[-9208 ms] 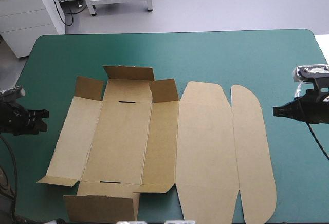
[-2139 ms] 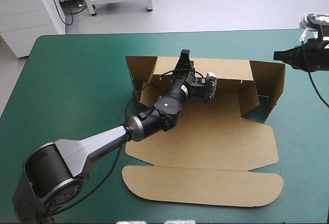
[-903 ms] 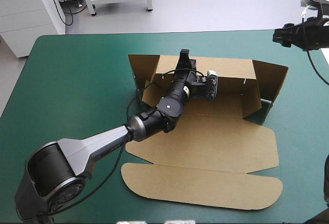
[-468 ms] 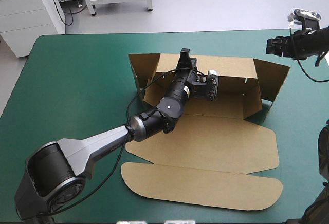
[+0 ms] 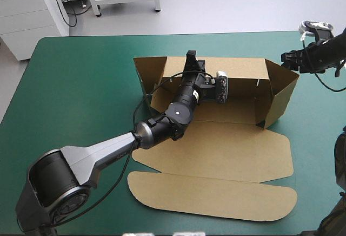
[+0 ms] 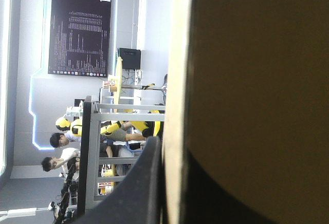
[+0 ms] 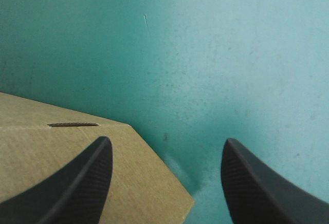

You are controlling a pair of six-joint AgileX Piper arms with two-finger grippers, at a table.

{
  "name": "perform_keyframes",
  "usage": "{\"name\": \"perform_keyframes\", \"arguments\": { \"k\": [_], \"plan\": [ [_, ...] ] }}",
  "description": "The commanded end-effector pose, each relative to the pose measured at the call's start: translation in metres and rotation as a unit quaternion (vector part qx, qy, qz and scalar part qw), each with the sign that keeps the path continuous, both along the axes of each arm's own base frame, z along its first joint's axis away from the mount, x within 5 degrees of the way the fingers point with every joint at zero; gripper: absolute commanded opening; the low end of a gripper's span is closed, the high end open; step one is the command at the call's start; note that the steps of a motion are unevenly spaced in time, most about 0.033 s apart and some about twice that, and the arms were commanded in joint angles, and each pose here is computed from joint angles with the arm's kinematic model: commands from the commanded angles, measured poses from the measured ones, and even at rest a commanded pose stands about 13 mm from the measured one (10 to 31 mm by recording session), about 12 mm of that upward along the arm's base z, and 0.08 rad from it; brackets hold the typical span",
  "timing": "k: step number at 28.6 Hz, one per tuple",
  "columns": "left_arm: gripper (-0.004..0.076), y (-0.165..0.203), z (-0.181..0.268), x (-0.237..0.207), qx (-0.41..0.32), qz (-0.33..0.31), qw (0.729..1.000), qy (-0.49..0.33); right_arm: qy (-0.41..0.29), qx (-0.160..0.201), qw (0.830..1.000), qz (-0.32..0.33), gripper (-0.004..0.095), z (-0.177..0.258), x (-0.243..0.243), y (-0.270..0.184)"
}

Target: Fold the box

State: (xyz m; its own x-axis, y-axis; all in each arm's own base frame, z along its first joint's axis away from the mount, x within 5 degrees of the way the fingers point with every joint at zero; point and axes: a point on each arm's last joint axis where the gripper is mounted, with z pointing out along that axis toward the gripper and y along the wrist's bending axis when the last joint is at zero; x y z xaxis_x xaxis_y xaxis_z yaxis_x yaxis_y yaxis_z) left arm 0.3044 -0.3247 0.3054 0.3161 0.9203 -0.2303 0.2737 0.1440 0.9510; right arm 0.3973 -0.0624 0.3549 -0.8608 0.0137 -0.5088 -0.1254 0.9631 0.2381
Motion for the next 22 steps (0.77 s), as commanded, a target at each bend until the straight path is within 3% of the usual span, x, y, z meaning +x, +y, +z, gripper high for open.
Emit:
{"name": "perform_keyframes", "arguments": {
  "k": [1, 5, 11, 18, 22],
  "plan": [
    [-0.0008, 0.008, 0.036, -0.006, -0.038, 0.013, 0.998, -0.04, -0.034, 0.008, 0.999, 0.005, 0.0576, 0.033, -0.024, 0.007],
    [-0.0008, 0.008, 0.036, -0.007, -0.038, 0.011, 0.998, -0.039, -0.021, 0.003, 0.999, 0.026, 0.0576, 0.025, -0.041, 0.012],
    [-0.0008, 0.007, 0.036, -0.007, -0.035, 0.007, 0.999, -0.039, -0.085, 0.028, 0.995, 0.034, 0.0576, 0.028, -0.062, 0.023],
    [-0.0008, 0.006, 0.036, -0.007, -0.035, 0.002, 0.999, -0.038, -0.096, 0.023, 0.994, 0.052, 0.0576, 0.01, -0.079, 0.029],
    [-0.0008, 0.006, 0.036, -0.007, -0.033, -0.002, 0.999, -0.037, -0.118, 0.053, 0.989, 0.072, 0.0576, -0.008, -0.086, 0.037]
  ]
}}
